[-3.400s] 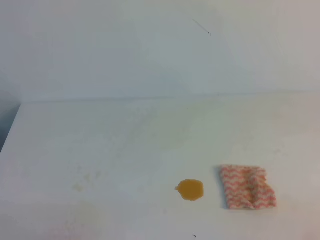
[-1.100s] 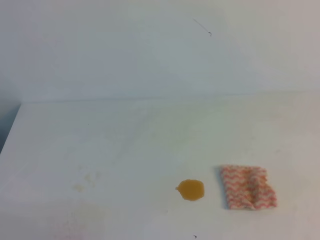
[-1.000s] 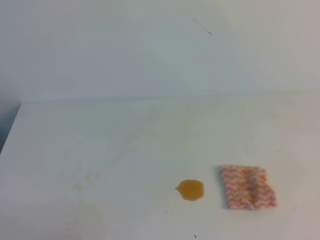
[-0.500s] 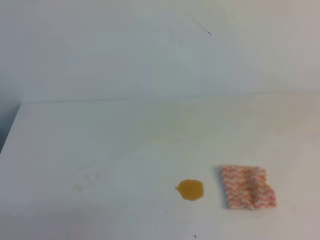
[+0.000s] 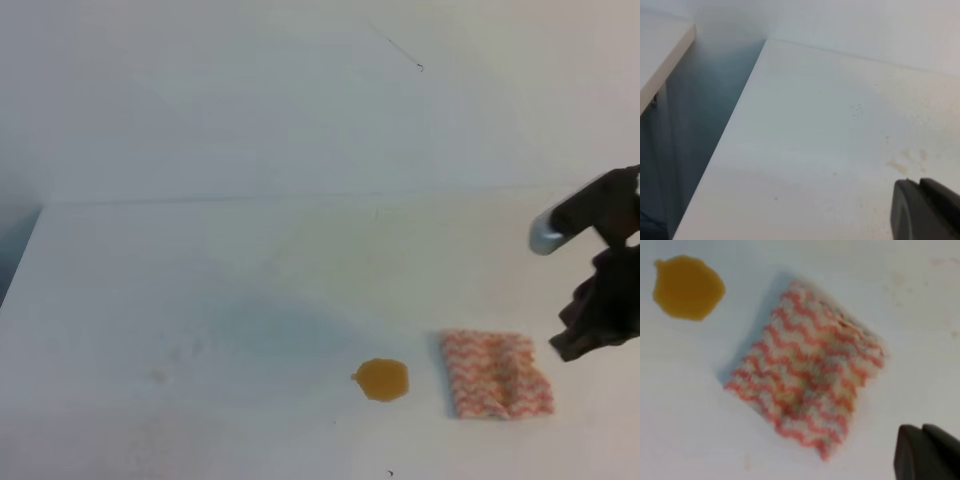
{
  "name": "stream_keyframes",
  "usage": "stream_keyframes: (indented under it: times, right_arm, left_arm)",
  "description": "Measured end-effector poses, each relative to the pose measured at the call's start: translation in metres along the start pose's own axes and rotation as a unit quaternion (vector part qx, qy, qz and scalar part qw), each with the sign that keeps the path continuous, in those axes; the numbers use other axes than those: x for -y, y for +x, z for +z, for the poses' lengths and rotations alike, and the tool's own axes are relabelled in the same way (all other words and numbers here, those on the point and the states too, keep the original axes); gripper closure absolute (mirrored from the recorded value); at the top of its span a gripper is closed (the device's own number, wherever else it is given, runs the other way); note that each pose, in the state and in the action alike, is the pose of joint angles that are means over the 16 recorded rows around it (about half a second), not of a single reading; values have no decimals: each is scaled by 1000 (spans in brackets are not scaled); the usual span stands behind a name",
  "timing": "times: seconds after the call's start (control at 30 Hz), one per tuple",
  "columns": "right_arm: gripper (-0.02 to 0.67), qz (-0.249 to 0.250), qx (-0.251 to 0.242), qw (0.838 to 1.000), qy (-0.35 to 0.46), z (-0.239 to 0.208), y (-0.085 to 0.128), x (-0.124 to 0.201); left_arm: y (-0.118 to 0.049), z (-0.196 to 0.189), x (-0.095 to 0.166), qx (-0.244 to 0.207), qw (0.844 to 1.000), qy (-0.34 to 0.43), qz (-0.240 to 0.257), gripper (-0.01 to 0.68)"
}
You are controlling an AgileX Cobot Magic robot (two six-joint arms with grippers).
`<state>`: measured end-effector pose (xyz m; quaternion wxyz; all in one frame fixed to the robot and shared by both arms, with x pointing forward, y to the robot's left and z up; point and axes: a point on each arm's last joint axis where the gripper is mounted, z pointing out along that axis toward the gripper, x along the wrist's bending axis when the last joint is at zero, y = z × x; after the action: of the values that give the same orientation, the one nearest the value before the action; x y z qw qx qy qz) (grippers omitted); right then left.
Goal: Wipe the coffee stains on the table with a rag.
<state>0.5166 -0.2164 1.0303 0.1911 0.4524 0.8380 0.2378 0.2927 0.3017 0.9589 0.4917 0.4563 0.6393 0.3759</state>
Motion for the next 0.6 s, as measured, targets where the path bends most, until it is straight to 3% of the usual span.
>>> stream_keyframes:
  times: [0.23, 0.43, 0.6]
  right_arm:
    - [420, -43, -18, 998, 37, 55, 31, -1]
    - [253, -26, -34, 998, 55, 82, 40, 3]
    - [184, -17, -43, 997, 68, 98, 42, 6]
  left_arm:
    - [0, 0, 0, 0, 1000, 0, 0, 674]
    - [0, 0, 0, 0, 1000, 0, -1, 674]
    - [0, 0, 0, 0, 1000, 0, -2, 674]
